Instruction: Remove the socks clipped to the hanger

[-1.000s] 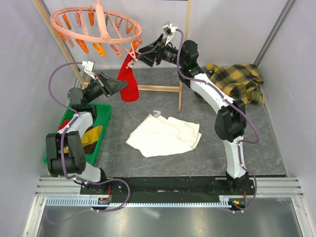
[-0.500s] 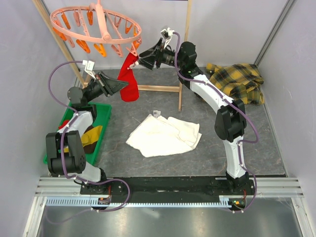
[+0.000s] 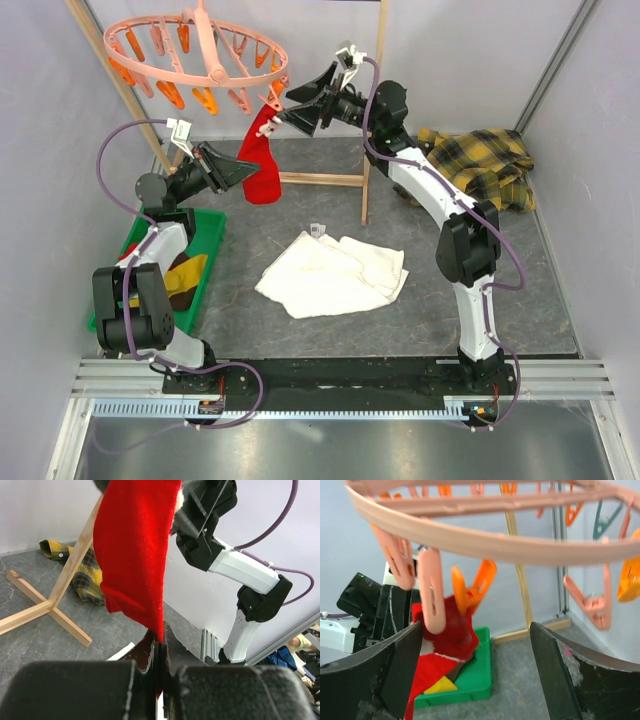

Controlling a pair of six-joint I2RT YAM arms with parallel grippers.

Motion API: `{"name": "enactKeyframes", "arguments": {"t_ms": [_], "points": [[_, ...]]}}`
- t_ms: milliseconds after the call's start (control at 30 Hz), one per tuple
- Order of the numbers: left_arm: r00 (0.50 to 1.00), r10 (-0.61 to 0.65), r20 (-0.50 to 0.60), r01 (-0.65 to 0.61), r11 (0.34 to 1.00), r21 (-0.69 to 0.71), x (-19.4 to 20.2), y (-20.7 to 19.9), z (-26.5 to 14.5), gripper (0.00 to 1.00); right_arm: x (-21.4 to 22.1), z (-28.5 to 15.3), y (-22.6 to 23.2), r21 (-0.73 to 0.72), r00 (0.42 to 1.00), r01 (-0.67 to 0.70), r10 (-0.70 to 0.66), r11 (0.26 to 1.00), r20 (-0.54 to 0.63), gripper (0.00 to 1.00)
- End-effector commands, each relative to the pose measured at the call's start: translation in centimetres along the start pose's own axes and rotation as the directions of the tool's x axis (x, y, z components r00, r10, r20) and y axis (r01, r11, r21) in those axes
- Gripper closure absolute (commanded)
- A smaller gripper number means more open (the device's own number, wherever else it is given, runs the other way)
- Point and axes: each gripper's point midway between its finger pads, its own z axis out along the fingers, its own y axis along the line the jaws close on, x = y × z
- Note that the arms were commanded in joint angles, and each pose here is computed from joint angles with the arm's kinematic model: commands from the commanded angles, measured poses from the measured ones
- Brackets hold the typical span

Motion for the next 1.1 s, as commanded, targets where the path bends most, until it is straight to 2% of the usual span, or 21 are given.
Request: {"name": "enactKeyframes", "arguments": {"t_ms": [0, 200, 467, 833, 1067], "points": [[0.997, 0.07, -0.015, -0.069, 0.997, 0.038, -0.8, -1.0, 0.0, 0.98, -4.7, 0.4, 2.8, -0.108, 0.985, 0.136, -0.124, 0.985, 0.116, 0.04], [0.998, 0.062, 0.01, -0.062, 0.997, 0.035, -1.1, -1.3, -0.1, 0.98, -4.9, 1.2, 2.2, -0.139, 0.982, 0.151, -0.131, 0.979, 0.139, 0.02], [0.999, 0.048, 0.009, -0.048, 0.998, 0.048, -1.5, -1.5, -0.1, 0.98, -4.6, 1.3, 2.7, -0.206, 0.977, 0.153, -0.117, 0.967, 0.176, 0.06], [0.999, 0.047, 0.01, -0.047, 0.998, 0.041, -1.7, -1.2, -0.5, 0.98, -7.0, 0.6, 2.8, -0.181, 0.95, 0.129, -0.069, 0.975, 0.304, 0.1], [0.998, 0.053, 0.031, -0.054, 0.998, 0.031, -2.3, -1.2, -1.1, 0.98, -6.5, 0.7, 2.0, -0.19, 0.944, 0.077, -0.01, 0.979, 0.33, 0.11]]}}
